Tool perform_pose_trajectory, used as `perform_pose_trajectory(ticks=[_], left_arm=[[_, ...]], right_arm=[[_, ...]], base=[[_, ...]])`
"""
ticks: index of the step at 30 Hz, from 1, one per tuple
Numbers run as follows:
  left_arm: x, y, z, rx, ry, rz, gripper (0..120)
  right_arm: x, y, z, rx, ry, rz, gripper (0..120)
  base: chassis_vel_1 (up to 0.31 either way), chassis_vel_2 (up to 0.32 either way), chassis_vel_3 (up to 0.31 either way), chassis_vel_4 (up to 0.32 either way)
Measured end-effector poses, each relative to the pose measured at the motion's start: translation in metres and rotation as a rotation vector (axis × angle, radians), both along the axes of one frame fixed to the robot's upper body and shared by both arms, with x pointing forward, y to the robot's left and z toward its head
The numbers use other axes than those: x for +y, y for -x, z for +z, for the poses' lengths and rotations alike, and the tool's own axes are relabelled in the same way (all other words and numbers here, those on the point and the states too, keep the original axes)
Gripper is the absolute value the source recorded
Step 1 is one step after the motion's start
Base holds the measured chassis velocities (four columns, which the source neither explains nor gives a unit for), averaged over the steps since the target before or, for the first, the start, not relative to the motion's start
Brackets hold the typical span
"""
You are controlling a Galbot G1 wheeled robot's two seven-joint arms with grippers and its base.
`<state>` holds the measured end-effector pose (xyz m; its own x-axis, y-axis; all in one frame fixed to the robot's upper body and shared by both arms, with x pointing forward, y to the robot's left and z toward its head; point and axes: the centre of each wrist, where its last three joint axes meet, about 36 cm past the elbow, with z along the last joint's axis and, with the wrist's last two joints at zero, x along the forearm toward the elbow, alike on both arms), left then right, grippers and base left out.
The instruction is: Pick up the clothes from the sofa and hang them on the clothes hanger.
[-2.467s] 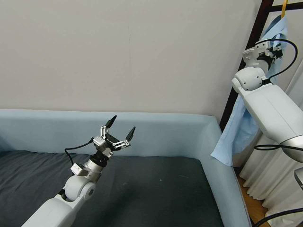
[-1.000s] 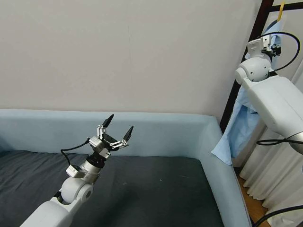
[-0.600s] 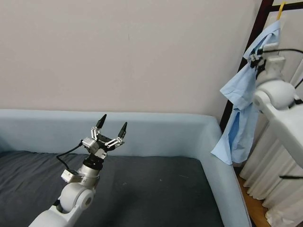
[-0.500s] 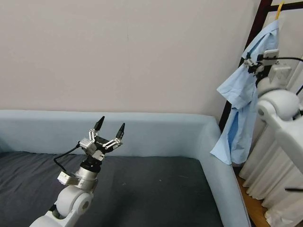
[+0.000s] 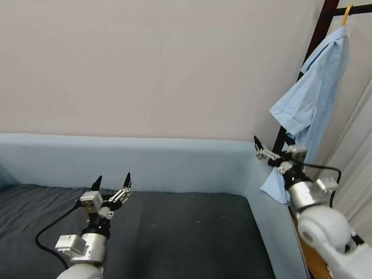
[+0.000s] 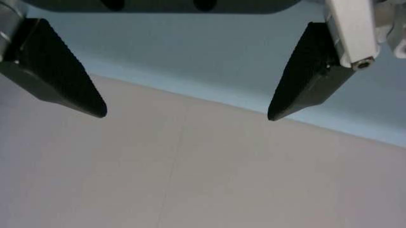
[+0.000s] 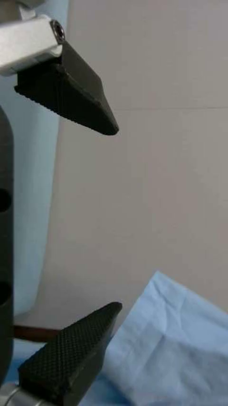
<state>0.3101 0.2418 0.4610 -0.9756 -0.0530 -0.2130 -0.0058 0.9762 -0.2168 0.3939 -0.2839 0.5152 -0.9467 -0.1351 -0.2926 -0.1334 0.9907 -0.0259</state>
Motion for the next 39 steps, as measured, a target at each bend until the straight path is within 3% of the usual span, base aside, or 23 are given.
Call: perform_pose_trajectory(ticks=[6, 11, 15, 20, 23, 39], left_arm=[[-0.024, 0.034, -0.017, 0.044, -0.019, -0.021, 100], [-0.038, 0.05, -0.022, 0.059, -0.048, -0.023, 100], [-0.047, 0.065, -0.04, 0.101, -0.071, 0.022, 100], [-0.05, 0.071, -0.056, 0.117, -0.08, 0.051, 100], [-0.055, 0.076, -0.08, 0.132, -0.069, 0.068, 100], [-0.055, 0.074, -0.084, 0.131, -0.061, 0.054, 100]], right_arm=[[0.023, 0.066, -0.03, 0.094, 0.026, -0.096, 100], [0.039, 0.102, -0.022, 0.154, 0.009, -0.172, 100], [0.047, 0.128, -0.023, 0.283, 0.007, -0.271, 100], [0.048, 0.13, -0.037, 0.337, 0.012, -0.308, 100], [0.046, 0.13, -0.089, 0.388, 0.024, -0.337, 100], [0.045, 0.128, -0.1, 0.38, 0.027, -0.328, 100]], base=[[0.0, 0.0, 0.0, 0.0], [0.0, 0.0, 0.0, 0.0], [0.0, 0.0, 0.0, 0.0], [0.0, 0.0, 0.0, 0.0], [0.0, 0.0, 0.0, 0.0], [0.0, 0.0, 0.0, 0.0]])
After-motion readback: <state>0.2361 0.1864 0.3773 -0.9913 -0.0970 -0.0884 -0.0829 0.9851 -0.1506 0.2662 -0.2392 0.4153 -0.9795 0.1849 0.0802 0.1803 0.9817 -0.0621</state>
